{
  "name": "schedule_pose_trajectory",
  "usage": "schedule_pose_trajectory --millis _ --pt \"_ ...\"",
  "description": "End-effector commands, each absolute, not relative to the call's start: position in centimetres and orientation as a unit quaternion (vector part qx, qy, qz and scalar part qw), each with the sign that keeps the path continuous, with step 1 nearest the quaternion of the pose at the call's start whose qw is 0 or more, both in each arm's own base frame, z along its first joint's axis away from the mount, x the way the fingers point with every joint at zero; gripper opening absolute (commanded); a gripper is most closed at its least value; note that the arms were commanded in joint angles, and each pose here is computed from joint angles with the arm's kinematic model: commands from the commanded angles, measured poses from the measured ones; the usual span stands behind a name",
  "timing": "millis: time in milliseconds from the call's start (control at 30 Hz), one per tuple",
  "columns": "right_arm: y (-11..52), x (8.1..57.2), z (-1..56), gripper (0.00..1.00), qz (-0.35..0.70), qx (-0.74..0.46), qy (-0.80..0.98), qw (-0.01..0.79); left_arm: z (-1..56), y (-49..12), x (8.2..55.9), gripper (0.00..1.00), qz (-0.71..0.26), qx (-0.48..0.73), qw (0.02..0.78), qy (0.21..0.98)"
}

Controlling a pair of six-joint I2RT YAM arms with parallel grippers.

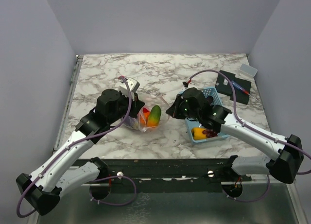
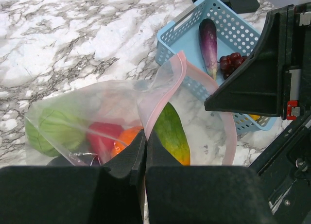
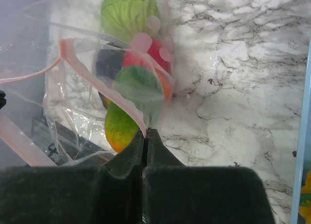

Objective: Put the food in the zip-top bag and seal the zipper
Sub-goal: Adjust the zipper food storage bag at the center of the board.

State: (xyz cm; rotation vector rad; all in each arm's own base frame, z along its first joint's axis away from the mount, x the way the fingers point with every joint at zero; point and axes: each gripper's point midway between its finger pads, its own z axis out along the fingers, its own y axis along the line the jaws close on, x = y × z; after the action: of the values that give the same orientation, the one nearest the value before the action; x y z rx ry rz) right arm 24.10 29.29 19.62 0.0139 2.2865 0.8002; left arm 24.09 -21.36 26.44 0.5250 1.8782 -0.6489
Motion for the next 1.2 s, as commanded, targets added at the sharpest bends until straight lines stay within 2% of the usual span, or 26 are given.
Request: schedule_pose_trajectory --millis 0,400,700,833,1033,1167 --pt "28.9 24.5 24.8 0.00 0.326 -0.013 0.857 0.399 31.2 -20.6 23.6 0.00 -0.282 0.202 0.555 0.756" --pt "27.7 24.4 32.6 0.00 0.326 -0.052 0.827 0.455 35.6 -19.8 22.1 0.00 -0.293 0.190 0.553 0.756" --pt "28.0 24.2 35.6 0.00 0.330 -0.083 0.818 0.465 30.5 -19.7 22.4 0.00 -0.289 0.151 0.511 0.795" --pt "28.4 24.6 34.3 0.00 0.323 -0.088 0.822 0.460 28.7 -19.9 22.6 0.00 -0.288 0.141 0.496 0.807" --pt "29.4 25.1 28.3 0.00 0.296 -0.091 0.854 0.418 26.0 -20.3 23.1 0.00 -0.282 0.131 0.476 0.823" --pt "28.9 25.2 28.1 0.00 0.287 -0.086 0.855 0.423 24.6 -20.5 23.5 0.00 -0.275 0.133 0.465 0.831"
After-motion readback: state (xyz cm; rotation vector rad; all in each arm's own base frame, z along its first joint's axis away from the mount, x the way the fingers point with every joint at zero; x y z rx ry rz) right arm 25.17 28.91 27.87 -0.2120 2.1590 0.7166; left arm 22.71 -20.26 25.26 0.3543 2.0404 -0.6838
